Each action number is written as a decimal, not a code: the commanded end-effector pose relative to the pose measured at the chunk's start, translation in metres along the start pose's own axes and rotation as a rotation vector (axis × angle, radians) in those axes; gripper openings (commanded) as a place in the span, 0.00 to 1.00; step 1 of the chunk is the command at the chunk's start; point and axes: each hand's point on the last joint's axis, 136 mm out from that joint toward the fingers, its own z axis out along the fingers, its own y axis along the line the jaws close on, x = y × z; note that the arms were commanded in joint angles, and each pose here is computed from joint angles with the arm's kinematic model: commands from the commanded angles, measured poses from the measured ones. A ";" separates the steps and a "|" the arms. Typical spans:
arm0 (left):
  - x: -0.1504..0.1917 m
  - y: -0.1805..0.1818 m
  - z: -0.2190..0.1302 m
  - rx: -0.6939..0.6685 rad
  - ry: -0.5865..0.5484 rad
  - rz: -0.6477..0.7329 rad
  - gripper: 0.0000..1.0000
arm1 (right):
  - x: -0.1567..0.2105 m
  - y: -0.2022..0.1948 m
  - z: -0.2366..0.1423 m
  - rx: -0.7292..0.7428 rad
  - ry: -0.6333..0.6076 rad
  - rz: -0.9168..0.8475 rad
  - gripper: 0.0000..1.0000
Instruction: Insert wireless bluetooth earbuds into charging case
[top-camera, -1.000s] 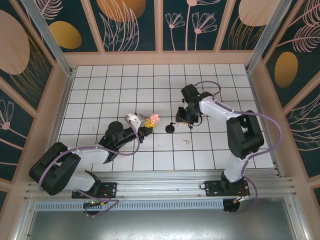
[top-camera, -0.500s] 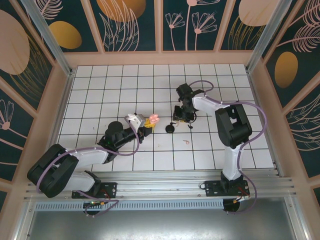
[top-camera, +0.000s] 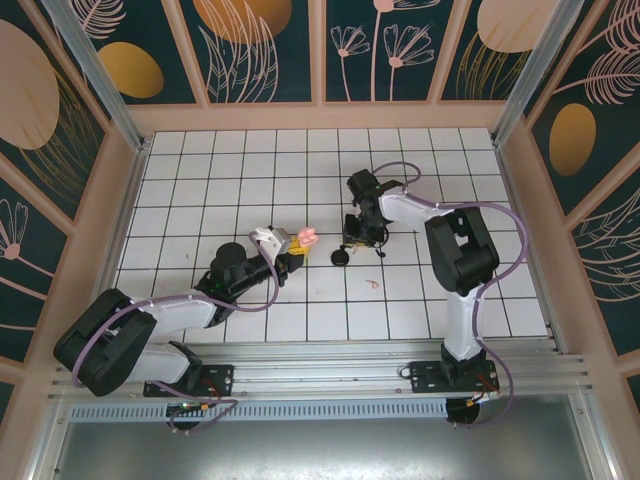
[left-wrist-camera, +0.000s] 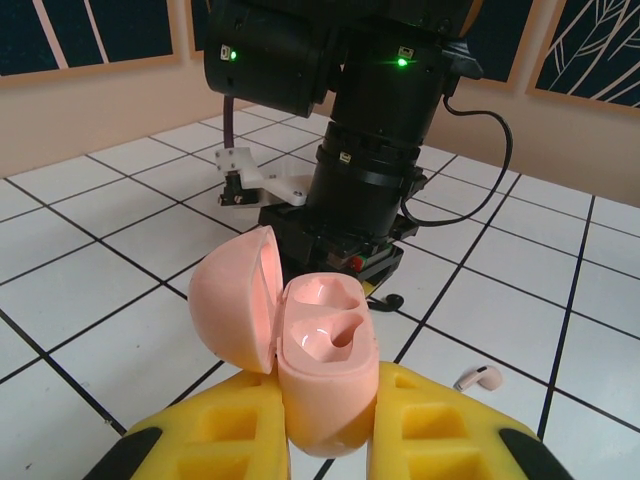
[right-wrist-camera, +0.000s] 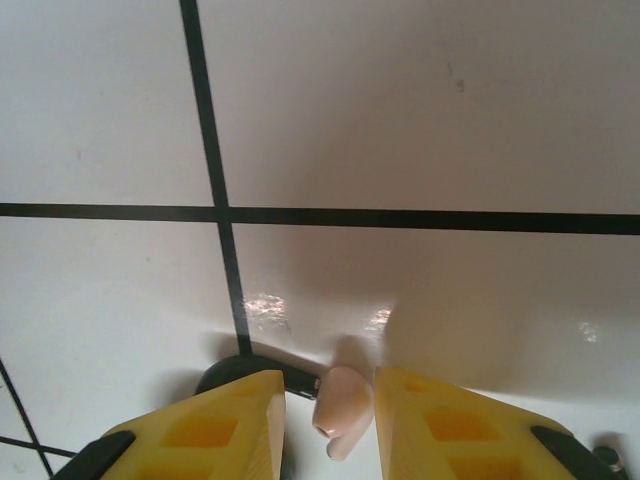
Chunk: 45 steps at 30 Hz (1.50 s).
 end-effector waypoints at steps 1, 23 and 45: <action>-0.010 -0.001 -0.001 -0.002 -0.025 0.028 0.18 | 0.004 -0.007 0.006 0.056 0.023 0.000 0.30; -0.009 0.000 -0.003 -0.010 -0.016 0.033 0.18 | 0.017 -0.024 0.004 0.164 0.026 0.004 0.27; -0.008 -0.003 0.001 0.014 -0.017 0.036 0.18 | 0.017 -0.029 -0.003 0.165 -0.015 0.010 0.22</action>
